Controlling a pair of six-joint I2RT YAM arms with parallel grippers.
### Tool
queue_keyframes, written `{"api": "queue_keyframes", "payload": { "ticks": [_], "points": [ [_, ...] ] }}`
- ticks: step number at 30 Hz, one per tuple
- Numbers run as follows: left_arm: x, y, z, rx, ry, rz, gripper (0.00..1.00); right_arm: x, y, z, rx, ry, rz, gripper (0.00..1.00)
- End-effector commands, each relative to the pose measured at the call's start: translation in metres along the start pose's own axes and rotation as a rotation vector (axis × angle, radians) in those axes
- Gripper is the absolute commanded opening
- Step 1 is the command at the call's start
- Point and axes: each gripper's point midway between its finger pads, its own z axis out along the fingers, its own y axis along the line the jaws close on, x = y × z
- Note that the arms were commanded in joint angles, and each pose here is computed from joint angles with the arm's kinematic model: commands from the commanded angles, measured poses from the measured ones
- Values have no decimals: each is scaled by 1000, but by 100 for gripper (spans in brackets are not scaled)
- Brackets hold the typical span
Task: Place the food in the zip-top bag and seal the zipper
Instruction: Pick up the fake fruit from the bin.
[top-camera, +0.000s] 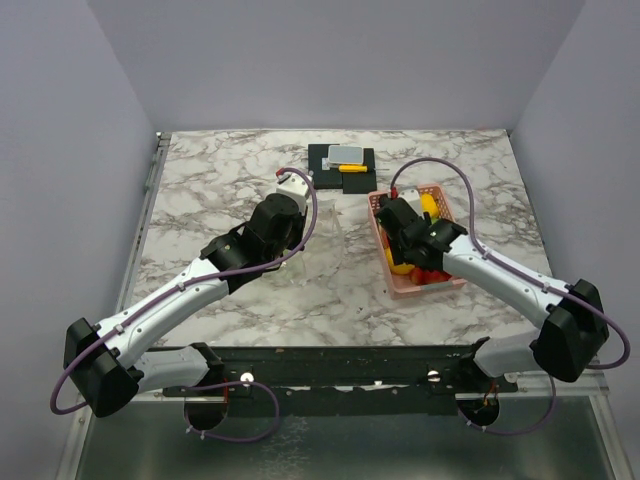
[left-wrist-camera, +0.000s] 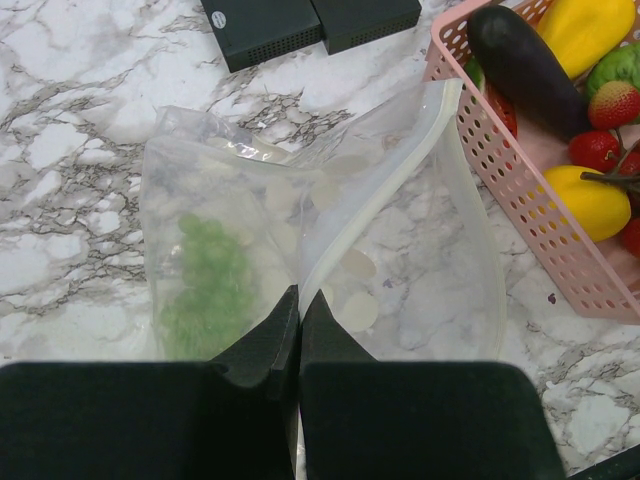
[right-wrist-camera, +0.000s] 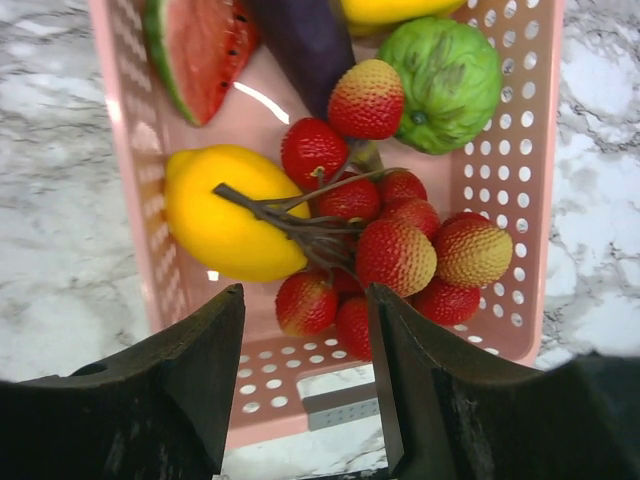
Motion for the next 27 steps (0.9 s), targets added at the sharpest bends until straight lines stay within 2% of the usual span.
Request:
{"api": "queue_keyframes", "payload": {
  "ticks": [1,15,27],
  "points": [
    [0,0,2,-4,-7,-1,0,13,-18,15,91,60,-70,56],
    [1,-3,3,7,-3,4,0,12,-26,39,188,128,-232,53],
    [1,-4,2,12,-2,3,0,18,-18,58,183,173,-354,51]
  ]
}}
